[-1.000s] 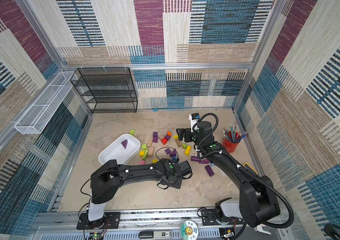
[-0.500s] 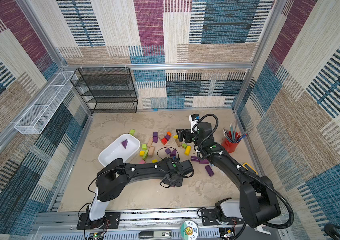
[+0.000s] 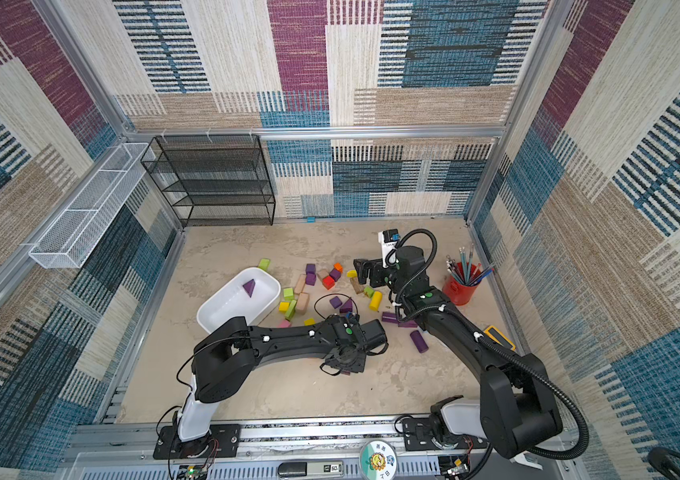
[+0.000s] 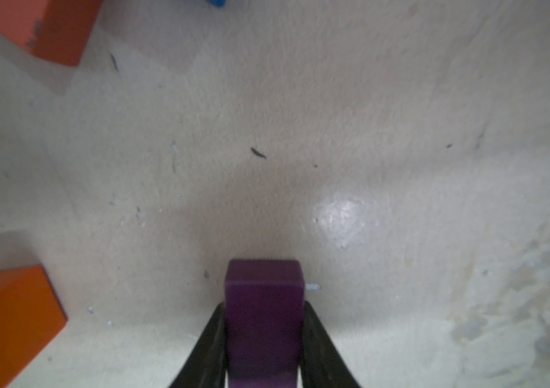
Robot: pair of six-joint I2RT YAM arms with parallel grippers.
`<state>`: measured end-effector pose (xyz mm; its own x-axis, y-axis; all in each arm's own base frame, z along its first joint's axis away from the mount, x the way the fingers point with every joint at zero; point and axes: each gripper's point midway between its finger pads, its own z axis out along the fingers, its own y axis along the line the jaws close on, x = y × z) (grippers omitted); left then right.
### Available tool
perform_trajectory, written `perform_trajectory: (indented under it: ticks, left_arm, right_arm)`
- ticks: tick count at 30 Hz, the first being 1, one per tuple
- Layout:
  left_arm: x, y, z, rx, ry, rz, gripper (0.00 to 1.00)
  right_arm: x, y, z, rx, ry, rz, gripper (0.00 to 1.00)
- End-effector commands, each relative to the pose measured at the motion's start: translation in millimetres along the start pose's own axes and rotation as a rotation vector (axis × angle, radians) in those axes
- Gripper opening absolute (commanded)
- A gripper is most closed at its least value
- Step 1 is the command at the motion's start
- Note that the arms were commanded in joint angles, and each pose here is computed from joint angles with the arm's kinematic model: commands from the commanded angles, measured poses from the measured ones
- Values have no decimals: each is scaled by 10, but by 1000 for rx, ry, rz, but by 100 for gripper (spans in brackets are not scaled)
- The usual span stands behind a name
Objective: Pick purple bricks into the storage bin
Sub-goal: Pick up the building block from the center of the board, then place the building block in the storage box.
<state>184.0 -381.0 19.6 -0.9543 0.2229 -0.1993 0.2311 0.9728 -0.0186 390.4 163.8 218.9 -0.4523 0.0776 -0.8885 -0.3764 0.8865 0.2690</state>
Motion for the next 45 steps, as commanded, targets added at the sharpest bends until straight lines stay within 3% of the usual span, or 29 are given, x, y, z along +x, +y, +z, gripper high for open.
perform_trajectory:
  ticks: [1,6,18,35,45]
  left_arm:
    - [6,41,-10,-19,3,38,32]
    - [-70,58,-77,-22,-10,69,25]
    - [-257,180,-361,15,-25,88,27]
    - [-718,815,-751,29,-92,-28,26]
    - [-985,1381,-1002,24,-136,-144,26]
  right_arm:
    - [-106,-1,-12,8,-48,-12,100]
    - [-104,-35,-10,24,-56,-12,100]
    - [-97,-43,33,21,-61,-12,100]
    - [-38,-75,66,30,-57,-15,100]
    - [28,-108,130,38,-39,-16,100]
